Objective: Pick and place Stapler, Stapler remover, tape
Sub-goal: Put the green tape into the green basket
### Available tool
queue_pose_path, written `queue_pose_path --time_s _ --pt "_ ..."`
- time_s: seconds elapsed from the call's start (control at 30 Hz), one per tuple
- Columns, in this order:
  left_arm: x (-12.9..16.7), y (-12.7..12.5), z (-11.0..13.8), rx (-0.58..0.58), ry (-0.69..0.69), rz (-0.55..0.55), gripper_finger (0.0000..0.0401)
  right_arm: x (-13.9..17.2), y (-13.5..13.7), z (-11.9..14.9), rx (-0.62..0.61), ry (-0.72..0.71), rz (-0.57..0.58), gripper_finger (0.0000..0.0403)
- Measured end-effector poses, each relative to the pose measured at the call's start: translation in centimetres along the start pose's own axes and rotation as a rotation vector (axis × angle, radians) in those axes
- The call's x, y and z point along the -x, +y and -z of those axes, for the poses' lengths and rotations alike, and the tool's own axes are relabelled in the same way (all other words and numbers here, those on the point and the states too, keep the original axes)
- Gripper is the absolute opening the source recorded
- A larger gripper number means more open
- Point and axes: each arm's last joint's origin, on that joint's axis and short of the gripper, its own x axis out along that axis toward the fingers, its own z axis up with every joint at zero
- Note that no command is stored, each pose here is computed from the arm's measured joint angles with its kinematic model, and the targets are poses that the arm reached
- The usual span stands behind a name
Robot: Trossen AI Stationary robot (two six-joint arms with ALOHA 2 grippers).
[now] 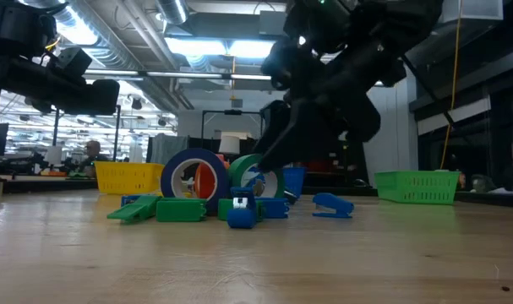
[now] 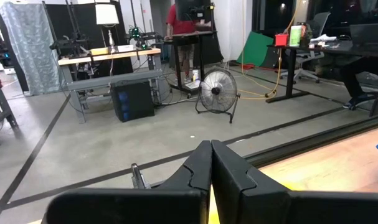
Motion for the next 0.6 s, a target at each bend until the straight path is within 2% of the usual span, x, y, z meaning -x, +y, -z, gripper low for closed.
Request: queue_pose_path --time_s 0.17,0.37,0.6 --pt "0.0 0.0 0.01 0.0 0.0 0.0 0.0001 -0.18 0.01 0.12 0.0 0.003 -0.001 0.0207" --pt "0.0 0.0 0.0 0.0 0.0 0.0 0.0001 -0.17 0.0 0.04 -0.003 -0.006 0.001 0.0111" --pt "0.0 0.0 0.0 0.0 0.0 0.0 0.0001 -0.16 -0.05 0.04 -0.044 0.0 0.025 0.0107"
